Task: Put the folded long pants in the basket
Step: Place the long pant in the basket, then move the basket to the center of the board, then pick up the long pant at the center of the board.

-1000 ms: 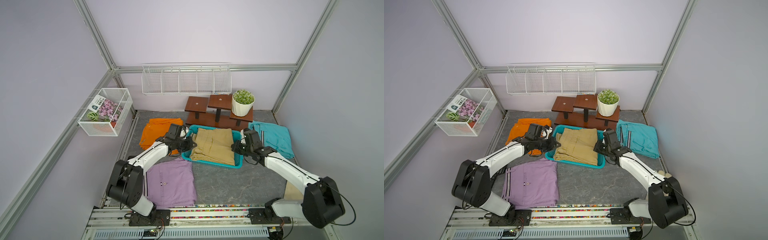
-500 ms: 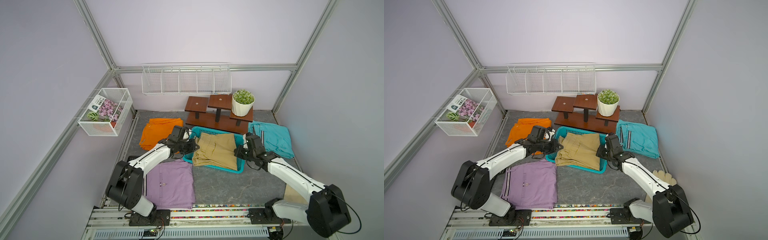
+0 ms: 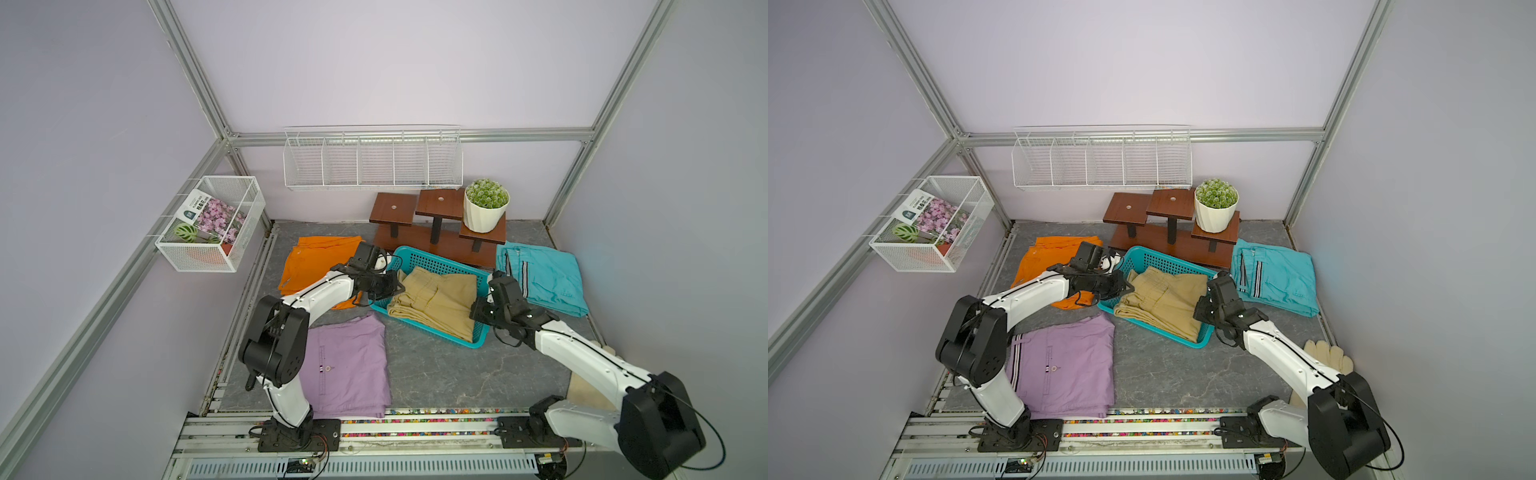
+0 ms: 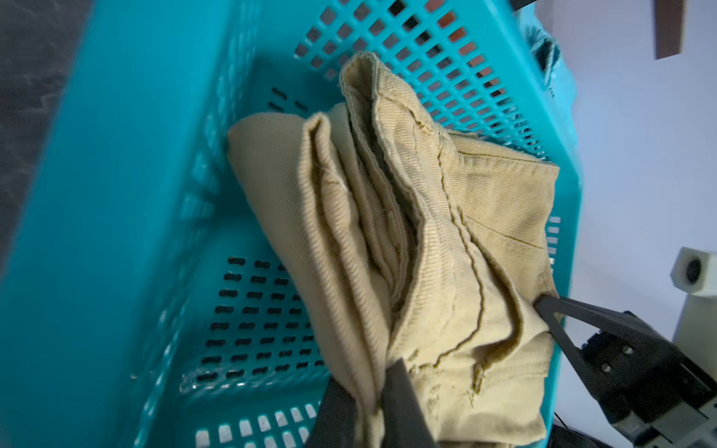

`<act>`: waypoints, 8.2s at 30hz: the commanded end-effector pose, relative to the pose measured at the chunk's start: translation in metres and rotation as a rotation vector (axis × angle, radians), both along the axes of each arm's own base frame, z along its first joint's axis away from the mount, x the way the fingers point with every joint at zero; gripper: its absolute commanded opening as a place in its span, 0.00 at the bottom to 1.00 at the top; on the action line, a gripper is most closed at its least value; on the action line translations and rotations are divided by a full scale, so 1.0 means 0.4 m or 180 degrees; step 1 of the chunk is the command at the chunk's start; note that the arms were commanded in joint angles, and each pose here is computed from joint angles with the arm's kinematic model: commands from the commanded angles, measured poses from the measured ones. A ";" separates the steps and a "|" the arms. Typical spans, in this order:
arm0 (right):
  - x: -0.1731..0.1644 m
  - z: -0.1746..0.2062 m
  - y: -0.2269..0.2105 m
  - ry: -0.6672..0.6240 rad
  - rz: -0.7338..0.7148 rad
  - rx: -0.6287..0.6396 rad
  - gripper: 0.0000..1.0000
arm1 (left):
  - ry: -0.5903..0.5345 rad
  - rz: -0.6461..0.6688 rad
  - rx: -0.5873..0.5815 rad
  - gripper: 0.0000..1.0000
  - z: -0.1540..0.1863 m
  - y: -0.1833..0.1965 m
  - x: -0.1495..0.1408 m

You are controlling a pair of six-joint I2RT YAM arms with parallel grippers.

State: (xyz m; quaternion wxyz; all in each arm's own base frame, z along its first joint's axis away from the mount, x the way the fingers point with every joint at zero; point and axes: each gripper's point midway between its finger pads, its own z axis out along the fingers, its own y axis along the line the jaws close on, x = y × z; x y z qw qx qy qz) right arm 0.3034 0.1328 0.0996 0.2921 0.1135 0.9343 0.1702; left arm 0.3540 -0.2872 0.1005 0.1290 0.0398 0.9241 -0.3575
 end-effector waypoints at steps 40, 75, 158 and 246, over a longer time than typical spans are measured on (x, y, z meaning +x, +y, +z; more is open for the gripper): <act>0.005 0.155 0.151 -0.0661 0.0594 -0.0426 0.50 | -0.1088 0.0690 0.0314 0.72 0.353 0.104 0.022; -0.153 0.116 -0.160 -0.0557 -0.0565 -0.0732 0.00 | -0.0764 0.2222 0.0011 1.00 0.214 0.491 -0.275; -0.325 -0.157 0.736 -0.0063 0.2060 0.0185 0.96 | -0.0650 0.2611 0.0652 1.00 0.199 0.587 -0.307; -0.217 -0.193 0.538 0.0061 0.1602 -0.0474 0.00 | 0.1443 0.2012 0.0819 0.85 -0.335 0.484 -0.459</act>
